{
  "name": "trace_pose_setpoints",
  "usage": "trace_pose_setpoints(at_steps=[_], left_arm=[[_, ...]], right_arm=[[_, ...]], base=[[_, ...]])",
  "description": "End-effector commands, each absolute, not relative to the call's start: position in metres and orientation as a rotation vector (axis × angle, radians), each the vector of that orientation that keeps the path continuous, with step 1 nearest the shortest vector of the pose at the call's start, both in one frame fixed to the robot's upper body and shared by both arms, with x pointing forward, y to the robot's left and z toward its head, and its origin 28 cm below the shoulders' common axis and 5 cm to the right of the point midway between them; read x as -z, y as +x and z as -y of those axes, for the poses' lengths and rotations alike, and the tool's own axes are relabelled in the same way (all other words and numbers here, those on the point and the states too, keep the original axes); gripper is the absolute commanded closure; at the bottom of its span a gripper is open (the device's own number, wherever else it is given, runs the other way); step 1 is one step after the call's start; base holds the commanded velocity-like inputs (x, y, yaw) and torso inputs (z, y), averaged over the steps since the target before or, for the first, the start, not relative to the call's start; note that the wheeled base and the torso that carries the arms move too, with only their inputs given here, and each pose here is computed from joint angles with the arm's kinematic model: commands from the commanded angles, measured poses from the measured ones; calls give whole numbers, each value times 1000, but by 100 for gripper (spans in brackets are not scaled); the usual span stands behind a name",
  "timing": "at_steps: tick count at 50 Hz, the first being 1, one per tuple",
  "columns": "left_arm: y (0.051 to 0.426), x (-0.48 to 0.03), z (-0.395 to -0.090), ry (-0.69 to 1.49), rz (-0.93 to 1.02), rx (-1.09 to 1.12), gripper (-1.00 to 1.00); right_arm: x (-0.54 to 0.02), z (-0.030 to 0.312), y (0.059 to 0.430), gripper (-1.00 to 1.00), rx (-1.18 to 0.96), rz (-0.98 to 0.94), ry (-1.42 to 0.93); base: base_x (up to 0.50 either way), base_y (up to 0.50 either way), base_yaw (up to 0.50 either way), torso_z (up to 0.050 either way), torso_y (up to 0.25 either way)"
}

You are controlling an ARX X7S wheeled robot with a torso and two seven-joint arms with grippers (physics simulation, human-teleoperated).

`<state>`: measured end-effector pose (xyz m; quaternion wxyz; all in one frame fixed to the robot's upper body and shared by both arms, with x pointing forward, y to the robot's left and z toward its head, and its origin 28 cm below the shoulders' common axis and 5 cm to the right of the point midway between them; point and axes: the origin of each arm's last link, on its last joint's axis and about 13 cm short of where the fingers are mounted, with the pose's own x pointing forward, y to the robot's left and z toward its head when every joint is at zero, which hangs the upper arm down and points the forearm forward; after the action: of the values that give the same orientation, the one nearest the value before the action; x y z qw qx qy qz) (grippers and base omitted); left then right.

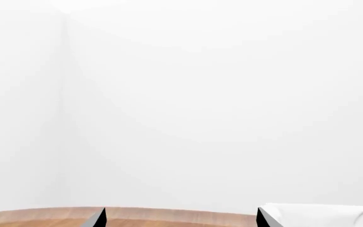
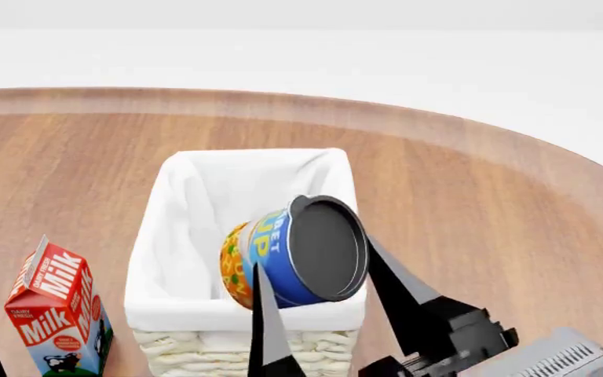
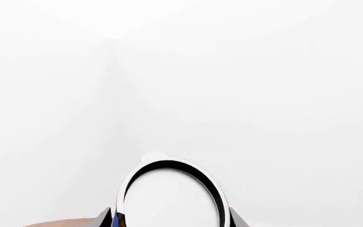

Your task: Pick up the alphabet soup, and put it in the basket.

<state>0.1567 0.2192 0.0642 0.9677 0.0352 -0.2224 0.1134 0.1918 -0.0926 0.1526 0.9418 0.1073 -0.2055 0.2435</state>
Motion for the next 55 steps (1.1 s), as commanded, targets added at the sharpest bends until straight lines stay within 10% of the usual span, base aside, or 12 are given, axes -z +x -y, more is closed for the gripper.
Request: trace_pose_setpoints(at_steps=[1, 55], left_arm=[[157, -64, -219, 71, 449, -228, -100], [158, -63, -220, 72, 450, -227, -100]], right_arm=[[-184, 83, 211, 100, -443, 449, 136], [-255, 26, 348, 100, -232, 41, -480]], base=[[0, 0, 0, 0, 0], [0, 0, 0, 0, 1]])
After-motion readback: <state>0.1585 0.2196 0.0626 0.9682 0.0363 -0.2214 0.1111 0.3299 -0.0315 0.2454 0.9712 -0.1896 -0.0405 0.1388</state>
